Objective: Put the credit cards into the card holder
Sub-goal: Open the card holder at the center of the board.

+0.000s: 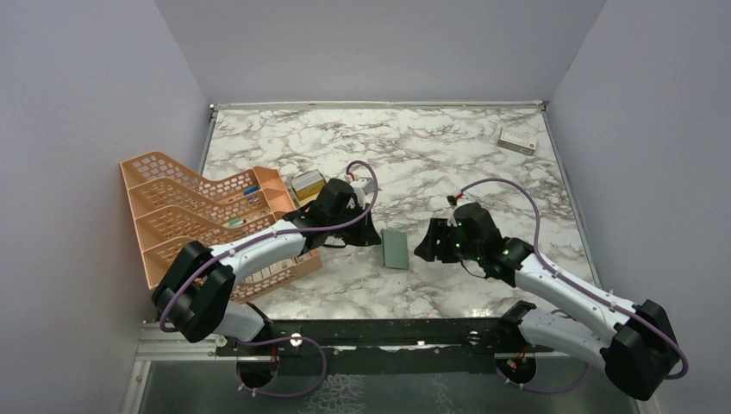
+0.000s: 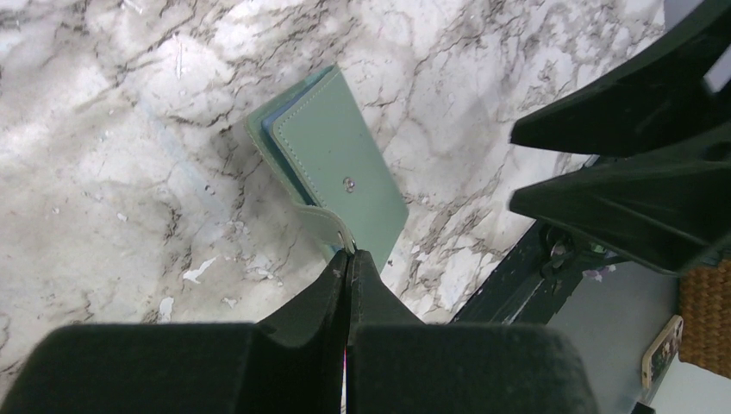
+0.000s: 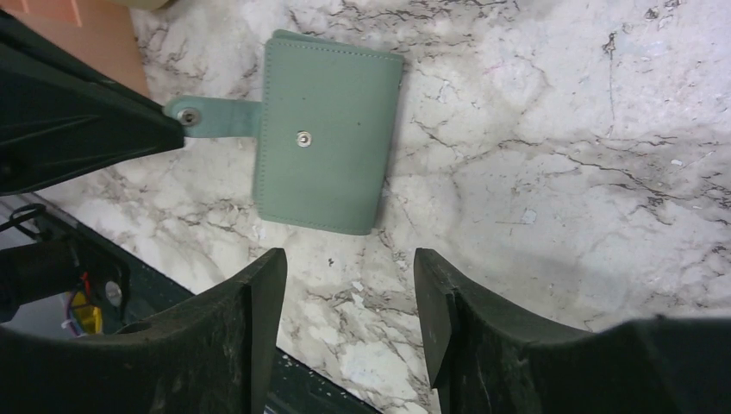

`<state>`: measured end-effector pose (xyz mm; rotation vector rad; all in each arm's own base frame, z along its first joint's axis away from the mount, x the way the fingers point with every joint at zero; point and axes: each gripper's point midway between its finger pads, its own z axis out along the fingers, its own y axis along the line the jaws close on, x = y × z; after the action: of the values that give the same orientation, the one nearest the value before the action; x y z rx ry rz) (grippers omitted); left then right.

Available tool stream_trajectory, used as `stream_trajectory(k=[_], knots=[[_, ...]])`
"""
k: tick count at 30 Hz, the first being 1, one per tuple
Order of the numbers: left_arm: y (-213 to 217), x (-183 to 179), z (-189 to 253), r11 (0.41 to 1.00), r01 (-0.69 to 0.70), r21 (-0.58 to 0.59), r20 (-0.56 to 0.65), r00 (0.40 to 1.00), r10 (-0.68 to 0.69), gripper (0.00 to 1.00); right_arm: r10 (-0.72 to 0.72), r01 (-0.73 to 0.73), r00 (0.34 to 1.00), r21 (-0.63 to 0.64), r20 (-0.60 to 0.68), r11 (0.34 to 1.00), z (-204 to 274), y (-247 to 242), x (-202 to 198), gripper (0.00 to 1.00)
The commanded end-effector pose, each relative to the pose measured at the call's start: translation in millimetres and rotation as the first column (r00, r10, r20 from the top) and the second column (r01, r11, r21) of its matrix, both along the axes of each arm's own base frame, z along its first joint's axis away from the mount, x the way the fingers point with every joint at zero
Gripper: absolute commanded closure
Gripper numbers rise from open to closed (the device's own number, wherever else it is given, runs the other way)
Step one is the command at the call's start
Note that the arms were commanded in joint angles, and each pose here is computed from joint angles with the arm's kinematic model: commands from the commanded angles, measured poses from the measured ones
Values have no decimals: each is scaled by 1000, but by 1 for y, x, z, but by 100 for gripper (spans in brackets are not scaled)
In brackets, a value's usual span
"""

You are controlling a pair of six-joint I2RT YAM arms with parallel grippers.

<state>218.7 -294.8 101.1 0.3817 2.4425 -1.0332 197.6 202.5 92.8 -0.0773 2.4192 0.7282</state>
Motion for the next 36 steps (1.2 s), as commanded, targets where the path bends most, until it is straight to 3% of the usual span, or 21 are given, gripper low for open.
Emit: stream_trajectory(k=[1,5,8,36], knots=[[0,-2,2,999,-37,-36,-15,999,36,100,58,-57,997,19,-52,998,-4,3,-17,42],[-6,-3,13,995,-50,-88,-24,999,48,100,59,-55,997,67,-59,996,3,14,-14,42],[-8,-2,21,992,-55,-111,-12,998,54,100,53,-50,998,81,-32,995,7,19,-5,36],[-15,-7,27,988,-48,-146,-37,998,43,100,138,-141,989,-51,-54,989,-14,67,6,28]])
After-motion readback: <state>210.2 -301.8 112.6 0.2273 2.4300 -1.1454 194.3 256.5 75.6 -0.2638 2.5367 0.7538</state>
